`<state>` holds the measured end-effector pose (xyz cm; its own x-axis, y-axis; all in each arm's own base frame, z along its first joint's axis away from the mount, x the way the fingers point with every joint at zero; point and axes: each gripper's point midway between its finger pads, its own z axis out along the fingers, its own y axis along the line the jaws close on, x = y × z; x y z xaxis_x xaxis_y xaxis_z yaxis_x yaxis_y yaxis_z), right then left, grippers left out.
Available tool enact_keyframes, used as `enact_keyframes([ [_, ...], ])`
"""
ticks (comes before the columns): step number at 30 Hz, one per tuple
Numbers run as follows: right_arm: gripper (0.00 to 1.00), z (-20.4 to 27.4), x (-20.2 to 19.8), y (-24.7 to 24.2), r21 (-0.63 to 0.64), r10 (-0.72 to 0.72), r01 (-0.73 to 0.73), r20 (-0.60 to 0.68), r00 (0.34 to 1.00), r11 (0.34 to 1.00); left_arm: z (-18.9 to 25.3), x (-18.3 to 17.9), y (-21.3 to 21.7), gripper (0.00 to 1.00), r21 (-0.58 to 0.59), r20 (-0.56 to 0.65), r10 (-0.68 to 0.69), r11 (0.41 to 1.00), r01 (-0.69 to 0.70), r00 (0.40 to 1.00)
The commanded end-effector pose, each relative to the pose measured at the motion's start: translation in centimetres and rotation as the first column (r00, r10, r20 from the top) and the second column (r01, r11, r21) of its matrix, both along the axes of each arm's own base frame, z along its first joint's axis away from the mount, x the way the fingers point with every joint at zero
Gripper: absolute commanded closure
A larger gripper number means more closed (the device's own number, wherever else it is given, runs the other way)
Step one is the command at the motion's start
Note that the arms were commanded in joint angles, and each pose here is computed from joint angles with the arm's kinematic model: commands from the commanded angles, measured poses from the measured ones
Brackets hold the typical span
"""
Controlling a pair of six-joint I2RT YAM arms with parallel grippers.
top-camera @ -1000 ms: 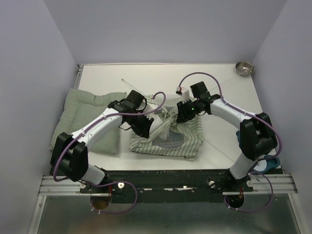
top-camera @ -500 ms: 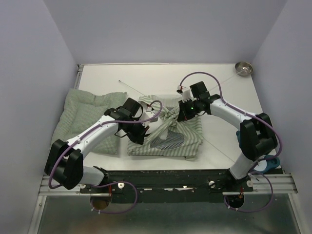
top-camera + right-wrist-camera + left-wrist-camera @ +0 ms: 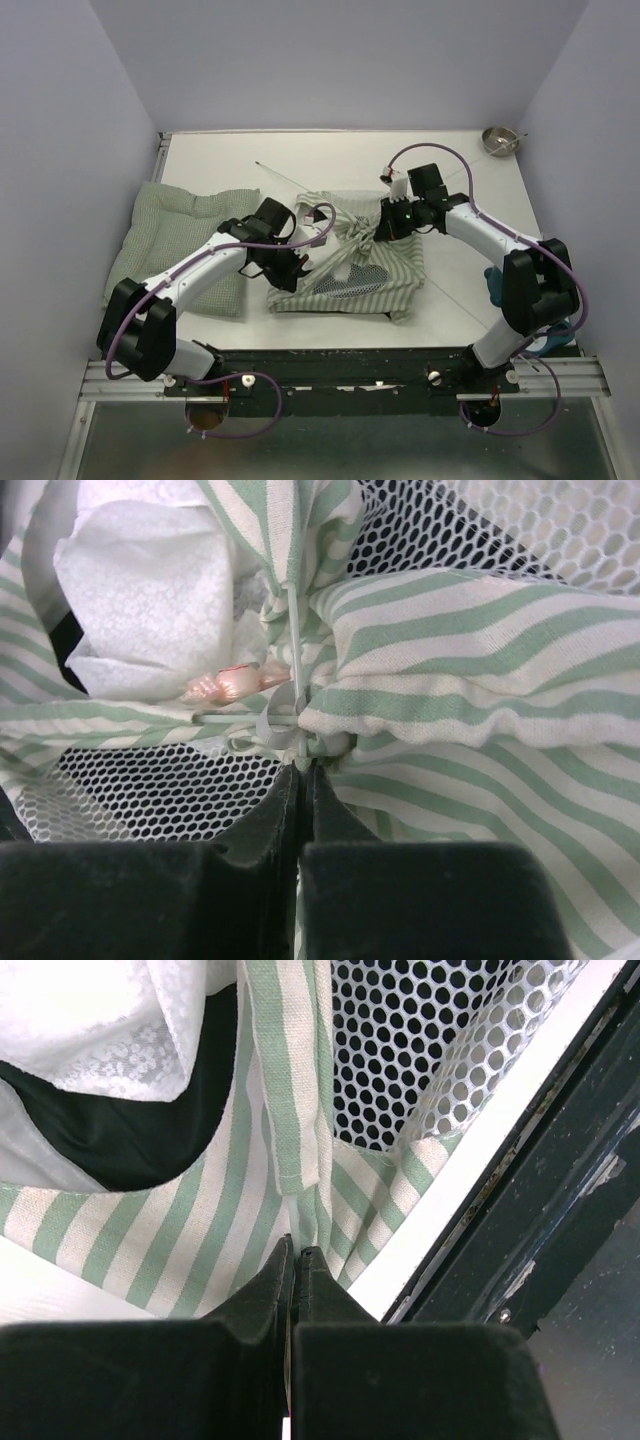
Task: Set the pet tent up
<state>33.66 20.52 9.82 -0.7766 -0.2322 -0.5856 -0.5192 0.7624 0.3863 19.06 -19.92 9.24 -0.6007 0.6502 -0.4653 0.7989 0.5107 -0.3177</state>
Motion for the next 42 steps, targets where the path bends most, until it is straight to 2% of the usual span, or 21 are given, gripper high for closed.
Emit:
enact_keyframes([
  [1,0.81,0.6,-1.5,0.7,0.059,0.114,-0.113,-0.013,0.993,0.992,0.3,1.0,-0.3,1.00,0.011,0.011,-0.010,1.000,0.010,1.000],
  [5,0.53,2.7,-3.8,0.4,0.061,0.233,-0.236,0.054,0.971,0.970,-0.1,1.6,-0.7,1.00,0.015,0.001,-0.021,1.000,0.021,1.000],
  [7,0.42,4.4,-5.0,0.2,0.055,0.301,-0.310,0.127,0.945,0.949,-0.3,1.3,-0.8,1.00,0.013,-0.012,-0.034,0.999,0.034,0.999],
  [8,0.40,5.2,-5.6,0.2,0.052,0.344,-0.357,0.170,0.924,0.933,-0.3,1.2,-0.8,1.00,0.007,-0.015,-0.042,0.999,0.042,0.999],
  [11,0.40,6.8,-6.7,0.8,0.026,0.464,-0.506,0.361,0.809,0.862,-0.2,0.9,-0.7,1.00,0.000,-0.011,-0.051,0.999,0.051,0.999],
  [13,0.37,8.3,-6.6,1.8,-0.002,0.486,-0.568,0.523,0.701,0.823,0.0,0.7,-0.7,1.00,0.002,-0.016,-0.052,0.999,0.052,0.998],
  [15,0.37,8.9,-6.5,3.7,-0.076,0.521,-0.622,0.630,0.576,0.779,0.2,0.4,-0.7,1.00,-0.005,-0.030,-0.059,0.998,0.059,0.998],
  [17,0.37,9.2,-7.1,6.0,-0.146,0.566,-0.677,0.687,0.455,0.721,0.6,0.2,-0.8,1.00,-0.016,-0.040,-0.056,0.998,0.055,0.998],
  [20,0.41,9.2,-8.0,9.8,-0.221,0.596,-0.726,0.741,0.309,0.651,1.2,-0.1,-0.9,1.00,-0.035,-0.039,-0.065,0.997,0.063,0.997],
  [24,0.45,7.4,-8.8,12.8,-0.309,0.622,-0.760,0.768,0.154,0.571,1.9,-0.2,-0.9,1.00,-0.060,-0.014,-0.071,0.996,0.071,0.997],
  [32,0.46,3.4,-8.5,13.1,-0.369,0.671,-0.776,0.736,0.092,0.511,3.1,-0.2,-0.4,1.00,-0.087,0.056,-0.094,0.991,0.098,0.994],
  [35,0.43,2.5,-8.7,13.1,-0.395,0.687,-0.782,0.725,0.057,0.482,3.5,-0.3,-0.5,1.00,-0.104,0.078,-0.106,0.988,0.114,0.991],
  [39,0.39,2.1,-7.5,13.6,-0.428,0.699,-0.766,0.714,0.039,0.480,3.7,-0.6,-0.5,1.00,-0.120,0.086,-0.120,0.984,0.130,0.989],
  [42,0.45,1.6,-6.9,13.8,-0.445,0.719,-0.766,0.694,0.032,0.464,3.9,-0.8,-0.7,1.00,-0.132,0.086,-0.124,0.982,0.134,0.989],
])
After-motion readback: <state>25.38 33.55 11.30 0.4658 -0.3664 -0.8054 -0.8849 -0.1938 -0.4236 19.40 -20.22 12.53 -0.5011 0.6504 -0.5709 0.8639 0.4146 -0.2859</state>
